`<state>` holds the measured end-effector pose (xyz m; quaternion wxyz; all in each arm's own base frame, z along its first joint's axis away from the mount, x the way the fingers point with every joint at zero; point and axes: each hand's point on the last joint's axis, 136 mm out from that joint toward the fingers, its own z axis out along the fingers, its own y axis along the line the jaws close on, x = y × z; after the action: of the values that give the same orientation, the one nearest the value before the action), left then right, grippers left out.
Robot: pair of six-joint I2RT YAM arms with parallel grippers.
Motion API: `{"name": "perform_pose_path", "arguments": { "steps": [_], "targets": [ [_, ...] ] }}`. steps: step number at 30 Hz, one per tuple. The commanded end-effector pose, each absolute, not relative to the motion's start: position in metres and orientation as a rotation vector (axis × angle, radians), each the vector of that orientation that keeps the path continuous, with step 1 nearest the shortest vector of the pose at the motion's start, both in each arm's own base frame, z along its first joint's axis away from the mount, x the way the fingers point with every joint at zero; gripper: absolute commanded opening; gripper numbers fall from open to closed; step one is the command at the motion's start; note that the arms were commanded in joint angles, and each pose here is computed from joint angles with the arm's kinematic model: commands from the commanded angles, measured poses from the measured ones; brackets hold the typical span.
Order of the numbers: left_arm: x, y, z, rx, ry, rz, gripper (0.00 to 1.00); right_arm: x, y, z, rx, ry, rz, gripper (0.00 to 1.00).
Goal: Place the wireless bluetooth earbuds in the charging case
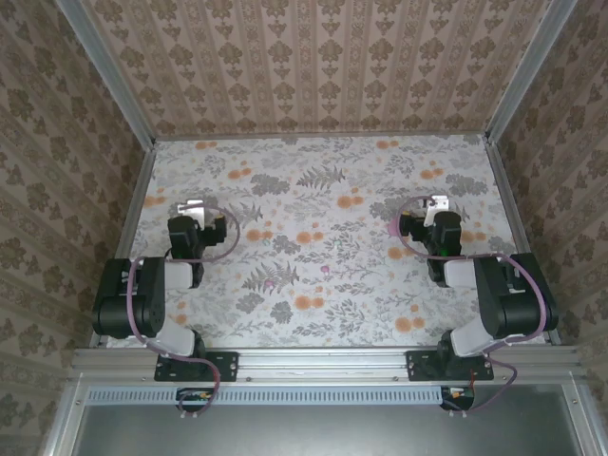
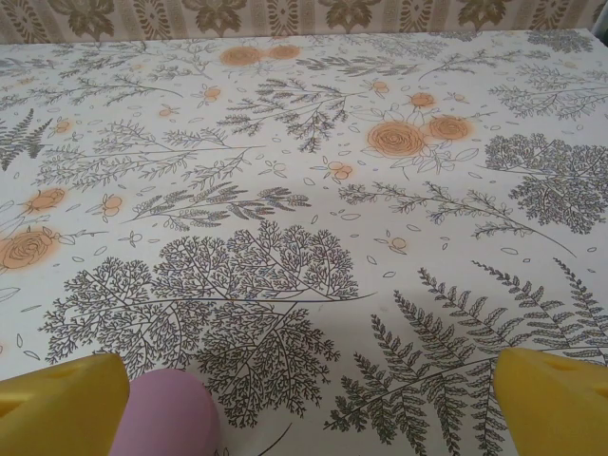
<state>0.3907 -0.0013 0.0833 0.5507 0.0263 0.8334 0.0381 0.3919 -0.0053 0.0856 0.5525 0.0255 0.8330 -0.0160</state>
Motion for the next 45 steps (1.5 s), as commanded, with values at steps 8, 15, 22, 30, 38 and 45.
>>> {"name": "perform_pose_path", "arguments": {
  "steps": [8, 15, 22, 30, 38, 45],
  "targets": [
    [0.3991, -0.0007, 0.0939, 0.074, 1.933, 0.091, 1.0, 0.4001, -0.0046, 0.0973, 0.063, 1.923, -0.044, 1.0],
    [0.3991, -0.0007, 0.0938, 0.075, 1.933, 0.09, 1.0, 0.4, -0.0045, 0.097, 0.062, 1.924, -0.044, 1.0],
    [0.399, -0.0009, 0.0937, 0.075, 1.934, 0.09, 1.0, 0.3999, -0.0046, 0.0966, 0.062, 1.925, -0.044, 1.0],
    [0.3991, -0.0008, 0.0939, 0.075, 1.933, 0.091, 1.0, 0.4002, -0.0052, 0.0971, 0.065, 1.924, -0.044, 1.0],
    [0.3991, -0.0006, 0.0937, 0.074, 1.934, 0.091, 1.0, 0.3995, -0.0046, 0.0974, 0.064, 1.923, -0.041, 1.0],
    [0.399, -0.0014, 0.0942, 0.08, 1.931, 0.089, 1.0, 0.3998, 0.002, 0.0989, 0.023, 1.923, -0.011, 1.0]
  ]
}}
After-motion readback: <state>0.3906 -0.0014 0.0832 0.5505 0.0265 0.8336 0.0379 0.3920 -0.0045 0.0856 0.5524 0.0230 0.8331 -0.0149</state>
